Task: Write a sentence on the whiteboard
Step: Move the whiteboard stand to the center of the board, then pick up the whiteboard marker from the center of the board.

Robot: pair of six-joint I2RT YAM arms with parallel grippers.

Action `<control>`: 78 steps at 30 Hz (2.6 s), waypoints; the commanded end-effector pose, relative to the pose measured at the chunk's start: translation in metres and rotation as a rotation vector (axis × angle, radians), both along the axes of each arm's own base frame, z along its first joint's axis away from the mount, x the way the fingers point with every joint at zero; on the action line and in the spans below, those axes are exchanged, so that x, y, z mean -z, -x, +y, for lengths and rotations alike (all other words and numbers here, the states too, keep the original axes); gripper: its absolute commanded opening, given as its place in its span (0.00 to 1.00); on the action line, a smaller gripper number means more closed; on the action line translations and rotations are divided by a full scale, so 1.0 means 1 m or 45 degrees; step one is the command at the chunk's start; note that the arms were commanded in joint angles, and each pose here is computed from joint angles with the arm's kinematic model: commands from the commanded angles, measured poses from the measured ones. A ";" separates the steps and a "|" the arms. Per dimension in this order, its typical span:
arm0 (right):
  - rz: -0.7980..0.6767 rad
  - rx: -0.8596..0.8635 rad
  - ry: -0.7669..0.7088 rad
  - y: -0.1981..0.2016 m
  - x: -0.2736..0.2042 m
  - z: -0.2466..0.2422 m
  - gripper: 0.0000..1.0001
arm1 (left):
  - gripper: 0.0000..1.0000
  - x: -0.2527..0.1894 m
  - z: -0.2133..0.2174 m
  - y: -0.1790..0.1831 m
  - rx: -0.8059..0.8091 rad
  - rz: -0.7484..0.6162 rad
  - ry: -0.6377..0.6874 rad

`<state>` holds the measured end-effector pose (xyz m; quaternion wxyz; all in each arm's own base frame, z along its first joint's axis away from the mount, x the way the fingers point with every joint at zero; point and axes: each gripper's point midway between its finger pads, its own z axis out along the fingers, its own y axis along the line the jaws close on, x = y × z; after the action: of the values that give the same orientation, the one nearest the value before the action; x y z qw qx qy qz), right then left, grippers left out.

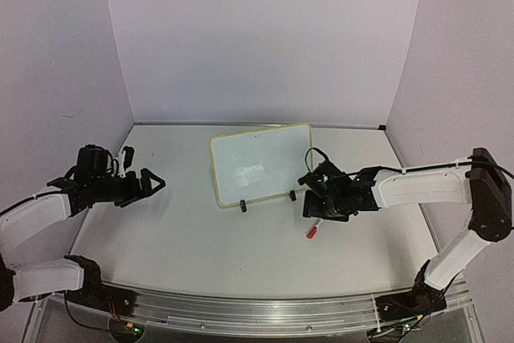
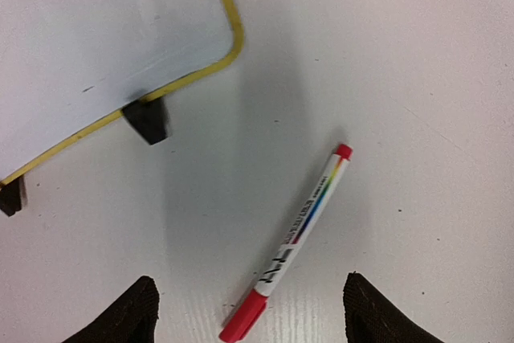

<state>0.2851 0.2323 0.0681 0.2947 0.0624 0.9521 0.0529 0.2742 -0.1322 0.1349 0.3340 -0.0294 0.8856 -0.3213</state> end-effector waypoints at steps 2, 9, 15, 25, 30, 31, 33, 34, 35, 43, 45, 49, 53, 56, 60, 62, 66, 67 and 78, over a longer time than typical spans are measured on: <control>0.088 0.116 -0.113 0.000 0.000 -0.008 0.74 | 0.99 0.002 -0.007 -0.004 -0.024 -0.048 0.091; 0.150 0.229 -0.021 -0.010 0.023 -0.017 0.67 | 0.99 0.016 -0.009 -0.004 -0.015 -0.037 0.076; 0.145 0.231 0.021 -0.032 0.031 -0.001 0.53 | 1.00 0.017 -0.008 -0.005 -0.003 -0.044 0.049; 0.167 0.307 0.150 -0.031 0.041 -0.017 0.39 | 0.99 0.020 -0.009 -0.002 0.025 -0.037 0.029; 0.169 0.345 0.195 -0.028 0.039 -0.034 0.39 | 0.99 0.022 -0.006 0.000 0.019 -0.037 -0.005; 0.177 0.346 0.197 -0.028 0.040 -0.035 0.38 | 0.99 0.022 -0.005 0.000 0.019 -0.036 -0.005; 0.187 0.343 0.196 -0.028 0.043 -0.034 0.37 | 0.99 0.022 -0.006 0.001 0.019 -0.035 -0.002; 0.195 0.341 0.197 -0.028 0.045 -0.033 0.36 | 0.99 0.023 -0.005 0.001 0.017 -0.034 -0.003; 0.203 0.338 0.196 -0.028 0.047 -0.032 0.35 | 0.99 0.024 -0.005 0.001 0.016 -0.034 -0.003; 0.227 0.326 0.204 -0.030 0.056 -0.027 0.28 | 0.99 0.025 -0.007 0.000 0.019 -0.030 0.002; 0.230 0.328 0.196 -0.030 0.059 -0.027 0.26 | 0.99 0.024 -0.007 0.001 0.020 -0.035 -0.001; 0.237 0.334 0.173 -0.030 0.063 -0.026 0.19 | 0.99 0.020 -0.013 0.003 0.043 -0.048 0.002; 0.249 0.352 0.144 -0.028 0.069 -0.027 0.05 | 0.99 0.013 -0.031 0.007 0.103 -0.085 -0.033; 0.243 0.371 0.095 -0.027 0.068 -0.027 0.00 | 0.99 0.004 -0.046 0.010 0.141 -0.125 -0.029; 0.211 0.384 0.029 -0.024 0.054 -0.028 0.00 | 0.99 -0.024 -0.059 0.010 0.152 -0.209 0.023; 0.177 0.383 -0.037 -0.023 0.038 -0.026 0.00 | 0.99 -0.043 -0.066 0.011 0.157 -0.259 0.055; 0.057 0.341 -0.252 -0.025 -0.012 -0.013 0.00 | 0.97 -0.074 -0.083 0.016 0.168 -0.343 0.121; 0.014 0.322 -0.306 -0.025 -0.027 -0.008 0.00 | 0.96 -0.079 -0.088 0.017 0.170 -0.355 0.130; -0.417 0.154 -0.705 -0.013 -0.175 0.069 0.00 | 0.94 -0.154 -0.198 0.059 0.430 -0.530 0.256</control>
<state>0.2919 0.2771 0.1911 0.3673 0.1717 0.8817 0.2412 0.2228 -0.2921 0.2335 0.4059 0.1358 0.8026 -0.4155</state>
